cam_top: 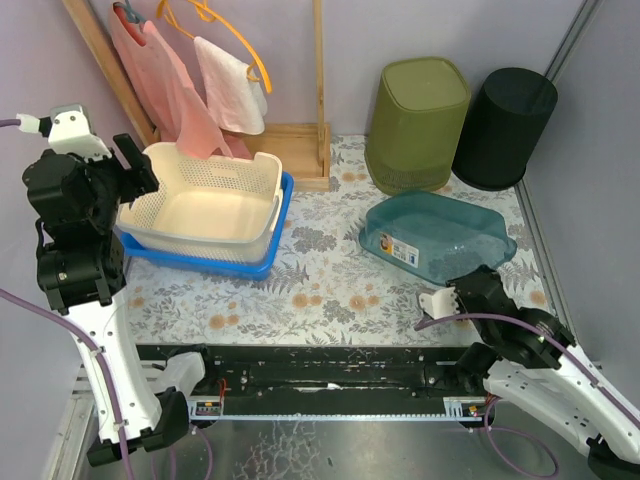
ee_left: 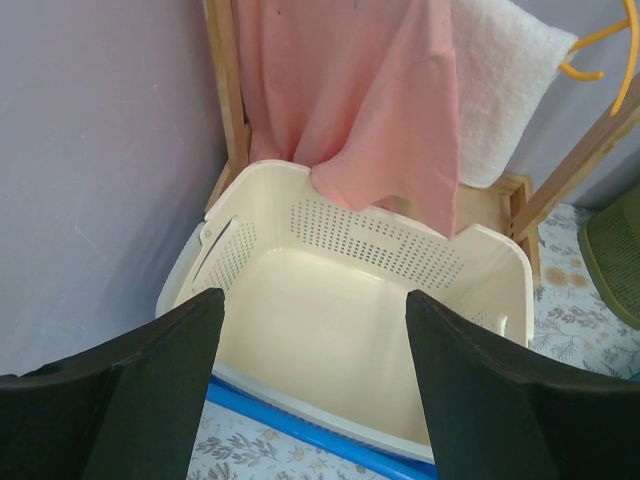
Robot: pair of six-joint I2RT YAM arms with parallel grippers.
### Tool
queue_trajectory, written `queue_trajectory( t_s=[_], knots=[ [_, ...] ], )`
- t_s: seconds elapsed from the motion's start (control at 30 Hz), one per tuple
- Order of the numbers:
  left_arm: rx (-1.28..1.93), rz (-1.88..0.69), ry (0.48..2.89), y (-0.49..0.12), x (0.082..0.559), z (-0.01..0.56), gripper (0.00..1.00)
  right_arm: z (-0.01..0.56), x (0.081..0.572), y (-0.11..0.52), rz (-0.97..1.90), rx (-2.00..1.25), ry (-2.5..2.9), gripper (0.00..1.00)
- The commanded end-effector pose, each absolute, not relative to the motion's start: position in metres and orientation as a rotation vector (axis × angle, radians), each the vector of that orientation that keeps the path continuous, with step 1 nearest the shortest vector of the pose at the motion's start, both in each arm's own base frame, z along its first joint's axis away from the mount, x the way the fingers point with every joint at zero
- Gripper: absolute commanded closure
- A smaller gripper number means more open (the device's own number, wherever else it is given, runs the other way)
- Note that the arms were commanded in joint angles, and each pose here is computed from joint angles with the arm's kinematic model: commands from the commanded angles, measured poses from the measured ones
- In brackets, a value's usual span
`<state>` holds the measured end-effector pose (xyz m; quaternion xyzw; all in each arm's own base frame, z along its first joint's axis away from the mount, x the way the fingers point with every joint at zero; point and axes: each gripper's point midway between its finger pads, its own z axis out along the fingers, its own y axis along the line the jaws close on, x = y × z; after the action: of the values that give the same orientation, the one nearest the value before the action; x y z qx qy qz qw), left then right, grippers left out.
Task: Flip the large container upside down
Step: Place the container at the center of the board, then move the container to the center of the board.
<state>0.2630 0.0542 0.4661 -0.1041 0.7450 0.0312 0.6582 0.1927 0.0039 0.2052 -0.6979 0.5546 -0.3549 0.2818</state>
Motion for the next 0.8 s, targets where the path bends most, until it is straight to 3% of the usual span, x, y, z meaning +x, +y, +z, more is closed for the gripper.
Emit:
queue_trajectory(
  t_s=[0.0, 0.03, 0.07, 0.13, 0.17, 0.37, 0.47, 0.57, 0.67, 0.77],
  knots=[
    [-0.195, 0.065, 1.728, 0.051, 0.261, 0.451, 0.28, 0.167, 0.144, -0.046, -0.963, -2.105, 1.673, 1.00],
    [-0.191, 0.065, 1.737, 0.051, 0.263, 0.446, 0.28, 0.160, 0.133, -0.051, -0.921, -2.147, 1.721, 1.00],
    [-0.187, 0.064, 1.746, 0.051, 0.264, 0.442, 0.28, 0.154, 0.123, -0.054, -0.865, -2.180, 1.774, 0.87],
    [-0.178, 0.058, 1.765, 0.050, 0.267, 0.433, 0.28, 0.155, 0.113, -0.049, -0.755, -2.123, 1.883, 0.19],
    [-0.179, 0.054, 1.777, 0.050, 0.269, 0.428, 0.28, 0.158, 0.110, -0.043, -0.691, -2.042, 1.944, 0.02],
    [-0.168, 0.019, 1.836, 0.048, 0.278, 0.405, 0.28, 0.202, 0.116, 0.000, -0.421, -1.748, 2.076, 0.01],
    [-0.138, -0.042, 1.877, 0.039, 0.283, 0.394, 0.28, 0.257, 0.150, 0.020, -0.471, -1.536, 2.082, 0.01],
    [-0.074, -0.154, 1.917, 0.020, 0.283, 0.386, 0.28, 0.325, 0.162, 0.080, -0.162, -1.500, 1.956, 0.01],
    [-0.030, -0.228, 1.942, 0.008, 0.282, 0.383, 0.28, 0.350, 0.158, 0.155, 0.220, -1.693, 1.782, 0.01],
    [-0.057, -0.180, 1.942, 0.015, 0.279, 0.384, 0.28, 0.302, 0.154, 0.216, 0.512, -2.012, 1.698, 0.01]
  ],
)
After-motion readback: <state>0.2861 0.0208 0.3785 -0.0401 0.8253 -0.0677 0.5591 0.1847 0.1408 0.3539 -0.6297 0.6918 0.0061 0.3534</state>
